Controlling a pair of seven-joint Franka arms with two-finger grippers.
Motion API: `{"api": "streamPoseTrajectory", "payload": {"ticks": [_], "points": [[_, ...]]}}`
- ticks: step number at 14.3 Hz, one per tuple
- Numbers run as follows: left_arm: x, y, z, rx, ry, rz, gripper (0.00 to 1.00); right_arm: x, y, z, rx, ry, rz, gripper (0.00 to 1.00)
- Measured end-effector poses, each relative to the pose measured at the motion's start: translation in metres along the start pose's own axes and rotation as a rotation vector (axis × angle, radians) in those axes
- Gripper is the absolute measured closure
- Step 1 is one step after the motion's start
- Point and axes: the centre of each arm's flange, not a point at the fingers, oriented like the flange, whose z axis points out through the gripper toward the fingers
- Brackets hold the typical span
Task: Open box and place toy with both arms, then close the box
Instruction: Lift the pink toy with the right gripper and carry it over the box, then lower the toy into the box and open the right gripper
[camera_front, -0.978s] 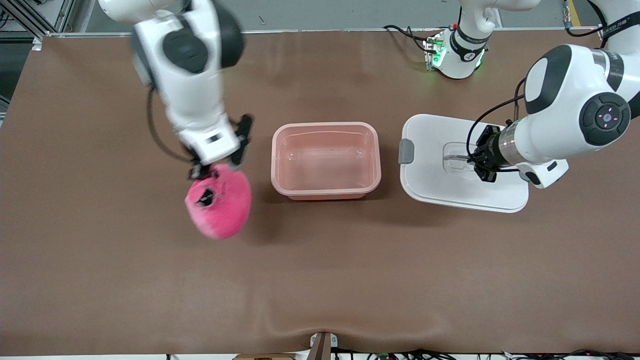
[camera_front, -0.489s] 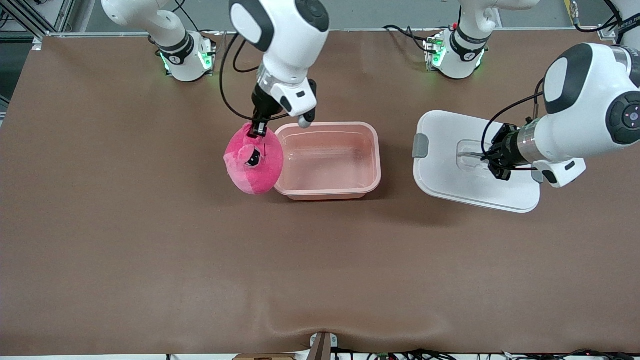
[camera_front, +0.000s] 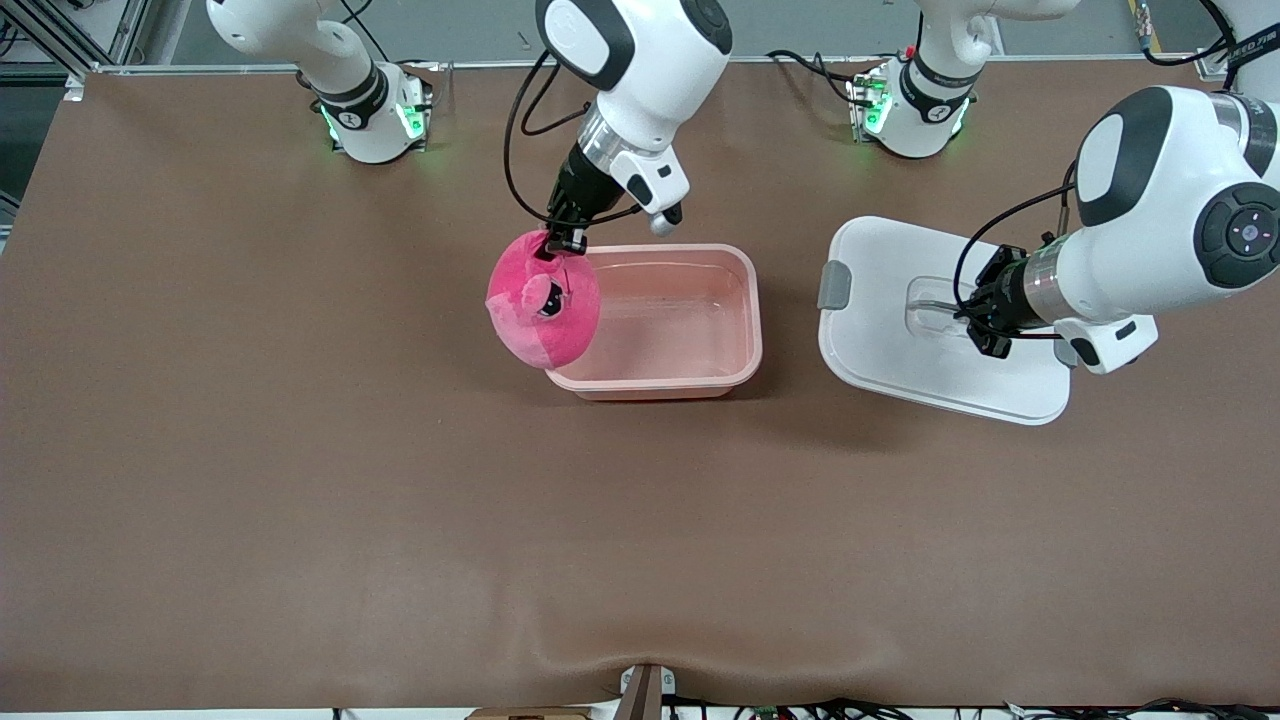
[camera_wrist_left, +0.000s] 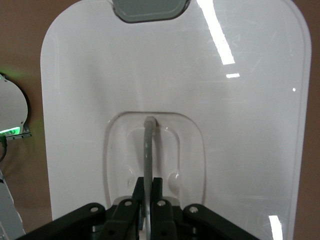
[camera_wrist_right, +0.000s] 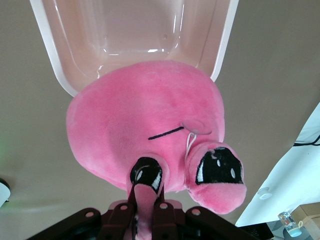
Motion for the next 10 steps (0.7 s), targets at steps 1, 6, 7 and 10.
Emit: {"api": "streamPoseTrajectory", "payload": {"ticks": [1,6,7,10], "points": [[0.000,0.000,0.000,0.001,0.000,0.000,0.93,0.001,-0.001,0.000,0.000,-0.001,0.000,0.88],[-0.001,0.000,0.002,0.003,0.000,0.002,0.93,0.023,-0.008,0.000,-0.012,-0.002,-0.014,0.88],[-0.001,0.000,0.002,0.004,0.000,0.002,0.93,0.031,-0.011,0.001,-0.015,-0.005,-0.012,0.88],[-0.001,0.000,0.002,0.004,0.000,0.002,0.93,0.045,-0.015,0.002,-0.022,-0.007,0.006,0.83]]}}
